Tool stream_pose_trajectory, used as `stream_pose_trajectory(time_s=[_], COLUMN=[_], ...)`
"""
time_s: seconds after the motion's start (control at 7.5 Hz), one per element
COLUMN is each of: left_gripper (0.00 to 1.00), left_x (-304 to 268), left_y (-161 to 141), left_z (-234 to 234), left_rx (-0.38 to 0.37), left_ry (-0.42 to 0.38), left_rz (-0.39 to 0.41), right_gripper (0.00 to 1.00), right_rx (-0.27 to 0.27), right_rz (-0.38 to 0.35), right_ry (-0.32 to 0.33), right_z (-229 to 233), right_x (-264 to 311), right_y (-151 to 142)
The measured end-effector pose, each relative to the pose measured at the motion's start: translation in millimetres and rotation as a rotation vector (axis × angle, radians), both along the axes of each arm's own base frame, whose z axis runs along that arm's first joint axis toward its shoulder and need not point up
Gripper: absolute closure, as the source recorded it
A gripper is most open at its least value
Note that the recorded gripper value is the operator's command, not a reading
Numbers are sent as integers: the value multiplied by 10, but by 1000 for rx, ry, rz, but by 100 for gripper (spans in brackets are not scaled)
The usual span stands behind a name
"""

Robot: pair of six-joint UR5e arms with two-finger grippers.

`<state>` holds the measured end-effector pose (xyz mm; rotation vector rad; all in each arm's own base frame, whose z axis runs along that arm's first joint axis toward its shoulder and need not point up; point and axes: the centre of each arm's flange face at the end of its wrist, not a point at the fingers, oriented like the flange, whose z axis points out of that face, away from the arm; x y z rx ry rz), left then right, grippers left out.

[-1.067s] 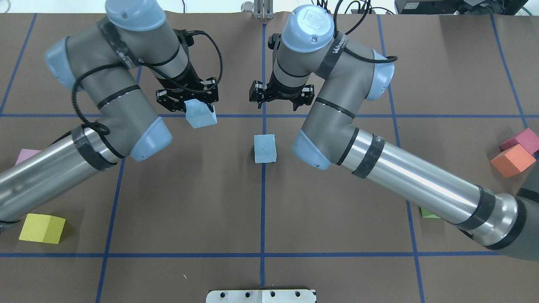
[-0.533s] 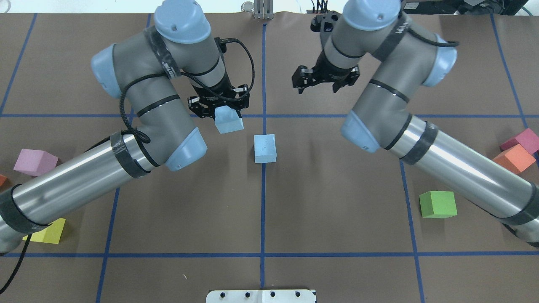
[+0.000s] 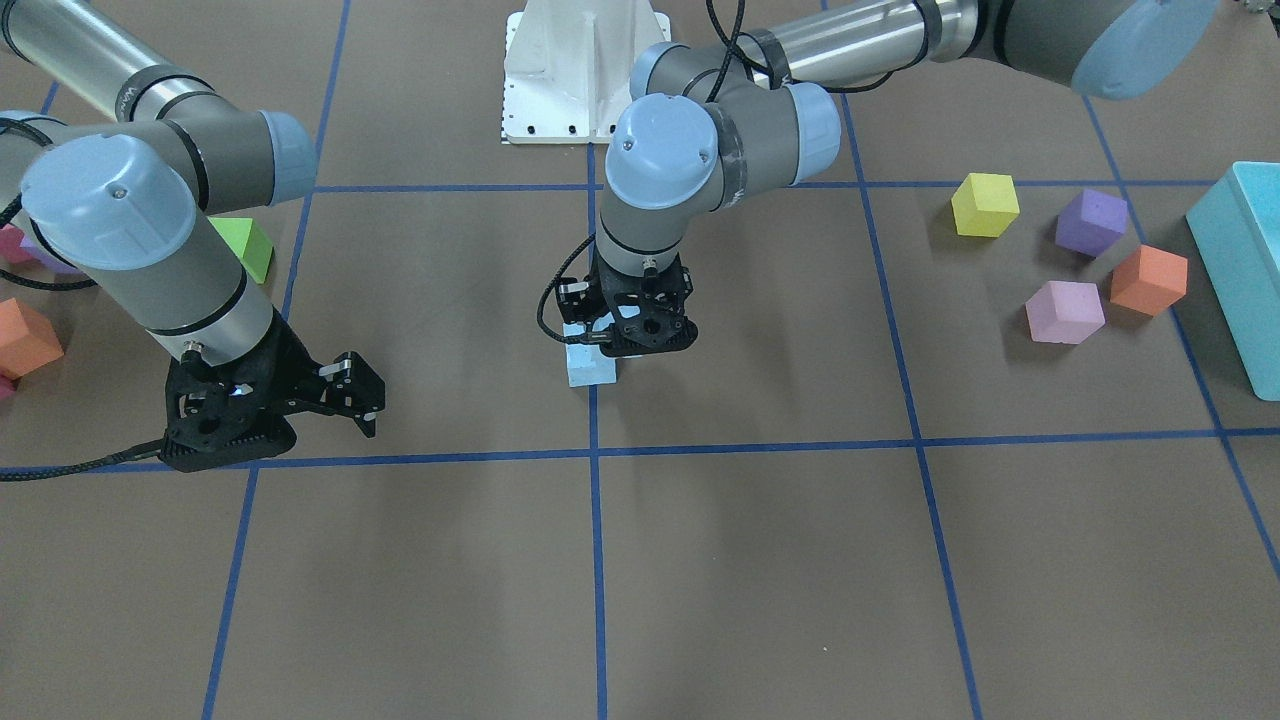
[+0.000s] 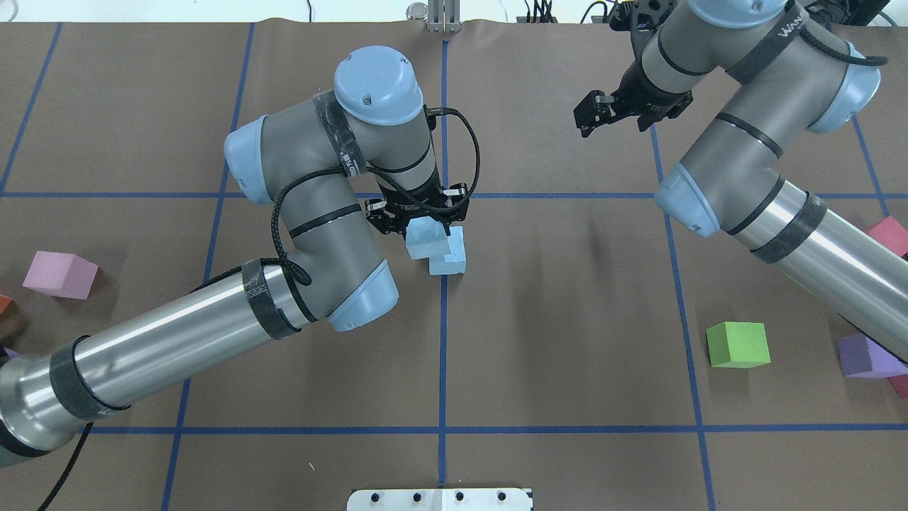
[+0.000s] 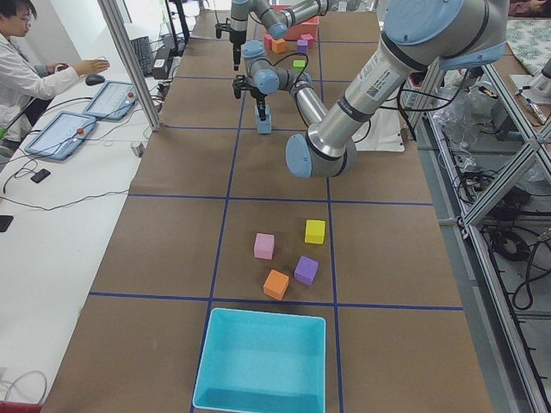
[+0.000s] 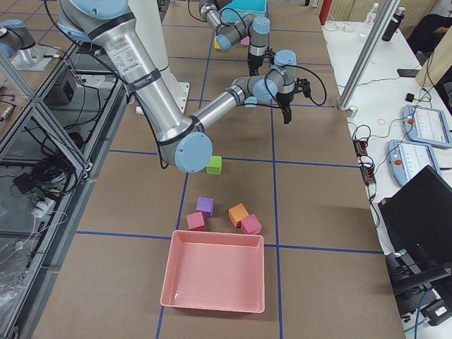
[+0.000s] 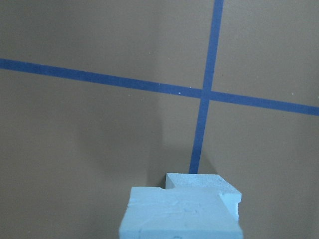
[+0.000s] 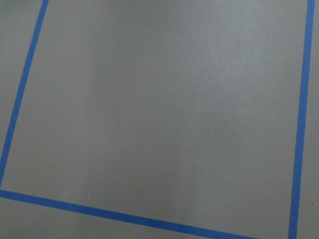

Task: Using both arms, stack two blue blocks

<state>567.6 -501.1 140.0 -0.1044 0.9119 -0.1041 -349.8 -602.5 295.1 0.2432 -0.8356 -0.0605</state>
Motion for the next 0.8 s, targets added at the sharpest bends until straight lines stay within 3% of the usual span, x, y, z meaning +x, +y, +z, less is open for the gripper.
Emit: stream_pose_trajectory(time_s=[0.8], left_gripper=[33], left_x=[157], left_y=[47], left_z=[-78], left_rx=[10], left_ry=[-3], left_rz=[0], right_gripper=[0], right_rx=[-2], right_rz=[6], right_ry=[5], right_z=[107], right_x=[81], right_y=[73])
